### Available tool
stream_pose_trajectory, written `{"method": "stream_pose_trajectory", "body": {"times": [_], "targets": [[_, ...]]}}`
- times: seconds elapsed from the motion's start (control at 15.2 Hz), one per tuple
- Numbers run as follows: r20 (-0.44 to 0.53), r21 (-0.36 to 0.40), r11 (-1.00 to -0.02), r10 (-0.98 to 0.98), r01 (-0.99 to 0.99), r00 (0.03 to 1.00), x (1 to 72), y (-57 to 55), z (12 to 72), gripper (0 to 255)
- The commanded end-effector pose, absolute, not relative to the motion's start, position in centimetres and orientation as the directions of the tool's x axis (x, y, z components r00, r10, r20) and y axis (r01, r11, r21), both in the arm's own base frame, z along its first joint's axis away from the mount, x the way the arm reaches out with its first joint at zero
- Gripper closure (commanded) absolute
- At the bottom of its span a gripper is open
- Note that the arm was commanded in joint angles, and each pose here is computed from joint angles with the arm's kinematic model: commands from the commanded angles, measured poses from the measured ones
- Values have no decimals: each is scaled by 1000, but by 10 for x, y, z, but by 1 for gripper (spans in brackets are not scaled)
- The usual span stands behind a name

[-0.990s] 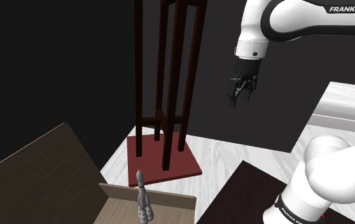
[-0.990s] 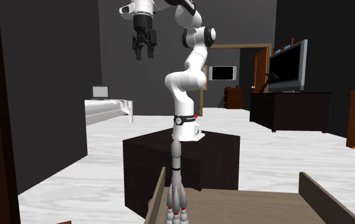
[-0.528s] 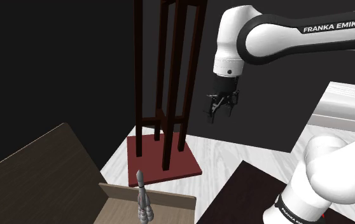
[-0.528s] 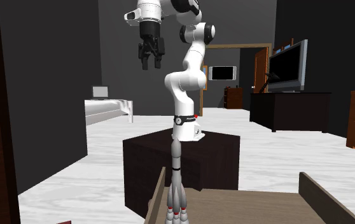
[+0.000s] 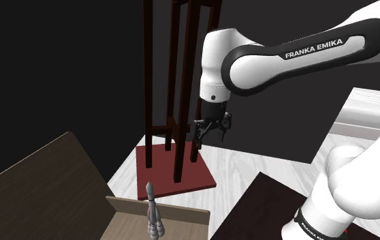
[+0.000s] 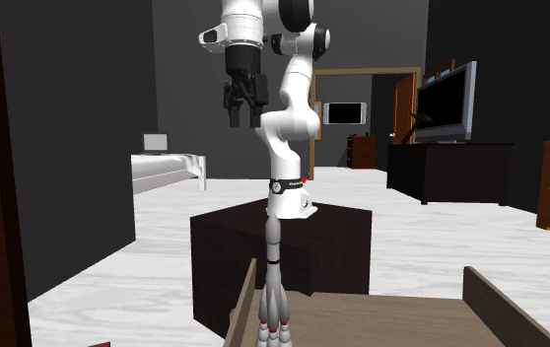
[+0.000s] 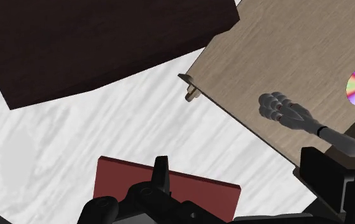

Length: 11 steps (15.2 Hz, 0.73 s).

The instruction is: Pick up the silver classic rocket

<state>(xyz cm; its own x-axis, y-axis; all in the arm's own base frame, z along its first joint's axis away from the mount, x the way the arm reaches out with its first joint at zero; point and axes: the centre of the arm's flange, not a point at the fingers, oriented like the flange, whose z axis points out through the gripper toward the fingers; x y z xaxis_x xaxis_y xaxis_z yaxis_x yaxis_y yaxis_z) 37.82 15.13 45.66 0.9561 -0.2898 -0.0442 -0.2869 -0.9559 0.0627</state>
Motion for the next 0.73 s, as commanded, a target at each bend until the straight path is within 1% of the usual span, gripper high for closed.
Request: {"method": "stream_pose_trajectory", "body": {"times": [0.0, 0.66], "targets": [[-42, 63, -951, -307, -304, 951, 388, 173, 440, 0], [-32, 72, -922, -383, -380, 923, 448, 265, 366, 0]]}}
